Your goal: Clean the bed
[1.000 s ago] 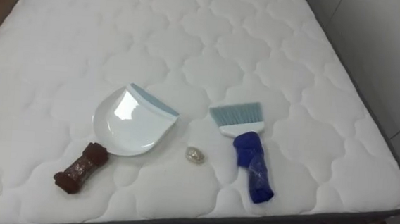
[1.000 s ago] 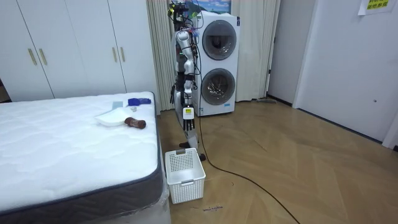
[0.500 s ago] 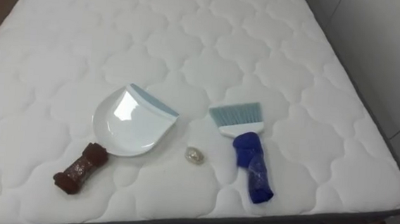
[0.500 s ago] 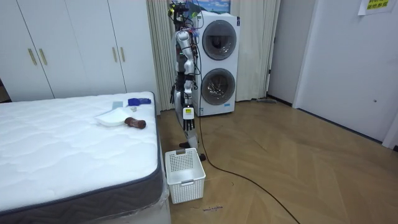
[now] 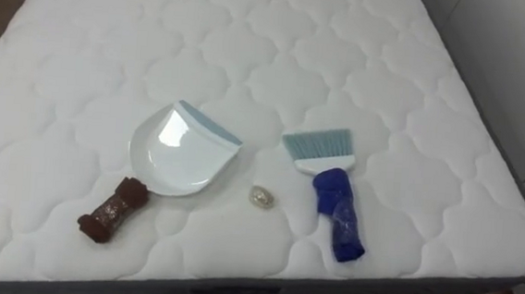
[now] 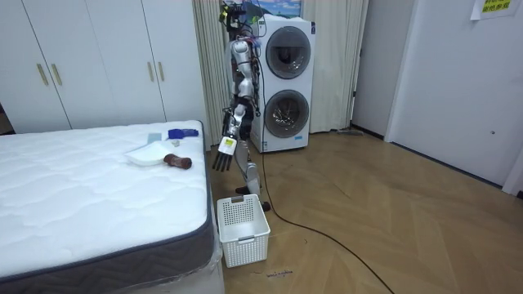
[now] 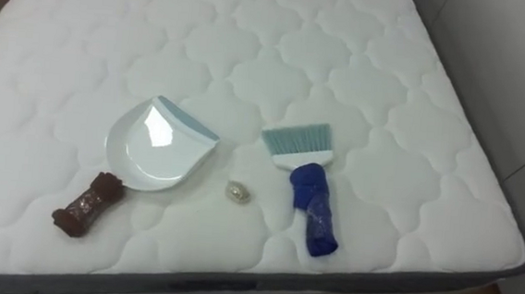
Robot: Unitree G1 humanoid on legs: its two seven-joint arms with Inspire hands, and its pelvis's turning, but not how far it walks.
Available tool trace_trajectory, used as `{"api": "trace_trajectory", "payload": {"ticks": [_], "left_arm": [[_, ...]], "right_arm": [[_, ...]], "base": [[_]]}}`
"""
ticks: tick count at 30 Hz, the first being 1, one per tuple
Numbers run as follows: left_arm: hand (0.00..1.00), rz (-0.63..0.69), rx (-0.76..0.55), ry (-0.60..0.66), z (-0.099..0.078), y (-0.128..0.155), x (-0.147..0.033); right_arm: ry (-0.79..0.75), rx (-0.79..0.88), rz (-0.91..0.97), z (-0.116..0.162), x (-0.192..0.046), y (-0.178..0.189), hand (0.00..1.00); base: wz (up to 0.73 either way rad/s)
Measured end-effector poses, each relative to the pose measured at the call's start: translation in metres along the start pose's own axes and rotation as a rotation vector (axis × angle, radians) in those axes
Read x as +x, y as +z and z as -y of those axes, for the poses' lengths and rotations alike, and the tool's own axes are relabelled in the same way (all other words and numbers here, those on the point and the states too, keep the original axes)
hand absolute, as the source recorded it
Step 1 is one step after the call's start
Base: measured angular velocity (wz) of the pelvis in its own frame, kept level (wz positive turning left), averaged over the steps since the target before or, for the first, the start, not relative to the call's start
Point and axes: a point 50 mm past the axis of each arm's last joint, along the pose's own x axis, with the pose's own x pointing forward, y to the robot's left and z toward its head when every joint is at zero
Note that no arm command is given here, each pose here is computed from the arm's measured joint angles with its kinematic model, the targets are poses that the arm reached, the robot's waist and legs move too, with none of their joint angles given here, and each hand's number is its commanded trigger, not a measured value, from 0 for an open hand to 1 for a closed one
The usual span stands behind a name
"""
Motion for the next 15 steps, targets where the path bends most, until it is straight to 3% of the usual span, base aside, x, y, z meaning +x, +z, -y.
{"api": "trace_trajectory", "payload": {"ticks": [15], "left_arm": [[0.0, 0.413, -0.07, 0.218, -0.007, 0.086, 0.0]], "right_arm": [[0.046, -0.135, 0.059, -0.003, 0.003, 0.019, 0.0]], "base": [[-0.01]]}}
